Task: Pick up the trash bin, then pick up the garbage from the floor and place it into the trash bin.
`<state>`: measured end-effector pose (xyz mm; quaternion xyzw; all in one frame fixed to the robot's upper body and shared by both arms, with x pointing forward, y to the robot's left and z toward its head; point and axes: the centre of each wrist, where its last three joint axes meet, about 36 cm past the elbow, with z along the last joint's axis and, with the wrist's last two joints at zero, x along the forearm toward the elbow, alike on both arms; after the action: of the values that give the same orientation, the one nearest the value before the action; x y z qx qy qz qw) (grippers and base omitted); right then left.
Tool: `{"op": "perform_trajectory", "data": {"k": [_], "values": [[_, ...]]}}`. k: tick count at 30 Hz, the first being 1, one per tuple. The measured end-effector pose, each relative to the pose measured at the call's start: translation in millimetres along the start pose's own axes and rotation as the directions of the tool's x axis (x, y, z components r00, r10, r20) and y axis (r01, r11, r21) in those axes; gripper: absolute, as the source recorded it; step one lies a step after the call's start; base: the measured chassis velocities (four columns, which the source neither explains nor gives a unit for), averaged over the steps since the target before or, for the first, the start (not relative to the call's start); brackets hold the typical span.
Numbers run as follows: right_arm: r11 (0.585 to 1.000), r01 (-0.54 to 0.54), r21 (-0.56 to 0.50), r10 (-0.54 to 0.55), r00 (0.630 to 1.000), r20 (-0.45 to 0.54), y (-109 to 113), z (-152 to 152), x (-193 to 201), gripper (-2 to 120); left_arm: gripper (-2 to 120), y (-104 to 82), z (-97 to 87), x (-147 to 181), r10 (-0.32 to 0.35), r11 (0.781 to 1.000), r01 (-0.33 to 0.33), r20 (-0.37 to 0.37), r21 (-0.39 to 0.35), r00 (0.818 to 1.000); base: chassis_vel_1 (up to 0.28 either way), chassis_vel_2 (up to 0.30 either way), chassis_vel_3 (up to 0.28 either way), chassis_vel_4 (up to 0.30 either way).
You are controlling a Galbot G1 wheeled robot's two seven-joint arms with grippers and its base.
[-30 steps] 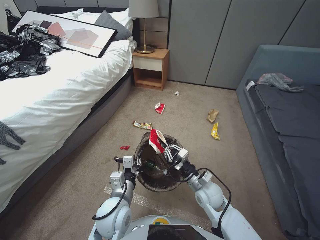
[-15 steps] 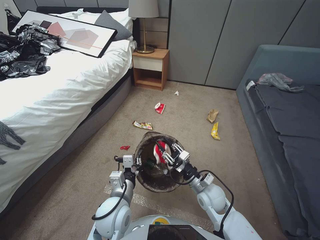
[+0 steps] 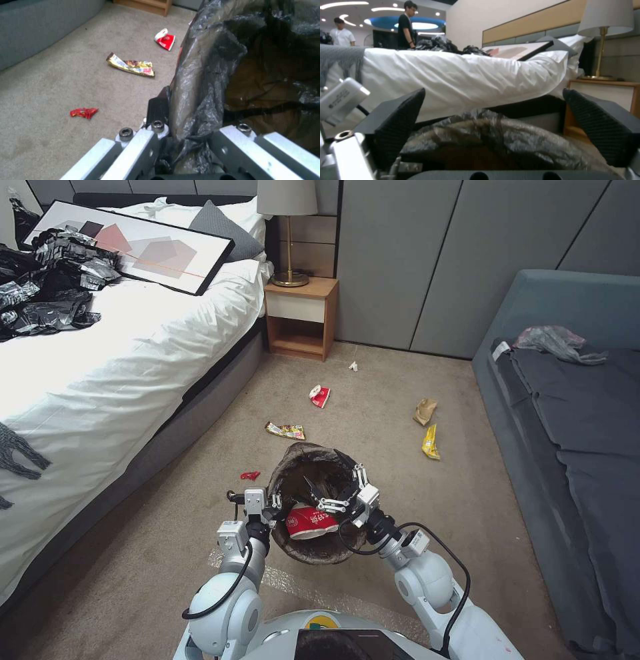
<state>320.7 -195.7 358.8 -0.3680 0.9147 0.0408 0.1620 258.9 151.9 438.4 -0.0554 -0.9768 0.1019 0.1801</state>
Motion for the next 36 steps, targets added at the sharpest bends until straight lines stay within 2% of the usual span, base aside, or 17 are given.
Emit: {"op": "perform_trajectory", "data": {"k": [5, 8, 9, 12, 13, 15, 16, 17, 18, 21, 22, 25, 36], "values": [[0.998, -0.062, 0.03, 0.061, 0.997, 0.054, 1.7, -21.5, -7.2, 100, 3, 0.8, 0.0, 0.1, -0.003, 1.0, 0.003, 0.0, -0.001, 1.0, 0.0, 0.0, 0.0, 0.0], [0.971, -0.221, 0.092, 0.211, 0.972, 0.107, -1.0, -61.9, -11.5, 100, 3, 3.1, 1.0, -1.6, -0.011, 1.0, 0.011, 0.0, -0.005, 1.0, 0.0, 0.0, 0.0, 0.0], [0.971, -0.221, 0.092, 0.211, 0.972, 0.107, -1.0, -61.9, -11.5, 100, 3, 3.1, 1.0, -1.6, -0.011, 1.0, 0.011, 0.0, -0.005, 1.0, 0.0, 0.0, 0.0, 0.0], [0.917, -0.381, 0.116, 0.363, 0.92, 0.147, -5.3, -86.9, -5.7, 100, 3, 5.0, 2.1, -3.3, -0.018, 1.0, 0.018, 0.002, -0.011, 1.0, 0.0, 0.0, 0.0, 0.0], [0.917, -0.381, 0.116, 0.363, 0.92, 0.147, -5.3, -86.9, -5.7, 100, 3, 5.0, 2.1, -3.3, -0.018, 1.0, 0.018, 0.002, -0.011, 1.0, 0.0, 0.0, 0.0, 0.0], [0.871, -0.474, 0.13, 0.453, 0.876, 0.165, -11.4, -96.4, 4.5, 100, 3, 6.8, 2.7, -4.4, -0.024, 1.0, 0.024, 0.004, -0.015, 1.0, 0.0, 0.0, 0.0, 0.0], [0.851, -0.507, 0.136, 0.483, 0.858, 0.173, -14.3, -97.5, 9.3, 100, 3, 7.3, 2.6, -4.7, -0.026, 1.0, 0.026, 0.005, -0.016, 1.0, 0.0, 0.0, 0.0, 0.0], [0.851, -0.507, 0.136, 0.483, 0.858, 0.173, -14.3, -97.5, 9.3, 100, 3, 7.3, 2.6, -4.7, -0.026, 1.0, 0.026, 0.005, -0.016, 1.0, 0.0, 0.0, 0.0, 0.0], [0.82, -0.554, 0.146, 0.526, 0.829, 0.189, -19.5, -98.6, 17.1, 100, 3, 7.9, 2.4, -5.2, -0.028, 0.999, 0.028, 0.006, -0.017, 1.0, 0.0, 0.0, 0.0, 0.0], [0.753, -0.632, 0.183, 0.599, 0.774, 0.207, -33.9, -90.9, 40.3, 100, 3, 8.6, 2.0, -6.4, -0.029, 0.999, 0.03, 0.01, -0.019, 1.0, 0.0, 0.0, 0.0, 0.0], [0.753, -0.632, 0.183, 0.599, 0.774, 0.207, -33.9, -90.9, 40.3, 100, 3, 8.6, 2.0, -6.4, -0.029, 0.999, 0.03, 0.01, -0.019, 1.0, 0.0, 0.0, 0.0, 0.0], [0.707, -0.675, 0.211, 0.645, 0.738, 0.199, -39.8, -72.6, 66.2, 100, 3, 10.1, 1.7, -7.5, -0.033, 0.999, 0.033, 0.012, -0.021, 0.999, 0.0, 0.0, 0.0, 0.0], [0.675, -0.707, 0.212, 0.686, 0.707, 0.17, -40.3, -44.3, 86.7, 100, 3, 8.1, -0.2, -6.3, -0.041, 0.999, 0.041, 0.019, -0.006, 0.999, 0.0, 0.0, 0.0, 0.0]]}}
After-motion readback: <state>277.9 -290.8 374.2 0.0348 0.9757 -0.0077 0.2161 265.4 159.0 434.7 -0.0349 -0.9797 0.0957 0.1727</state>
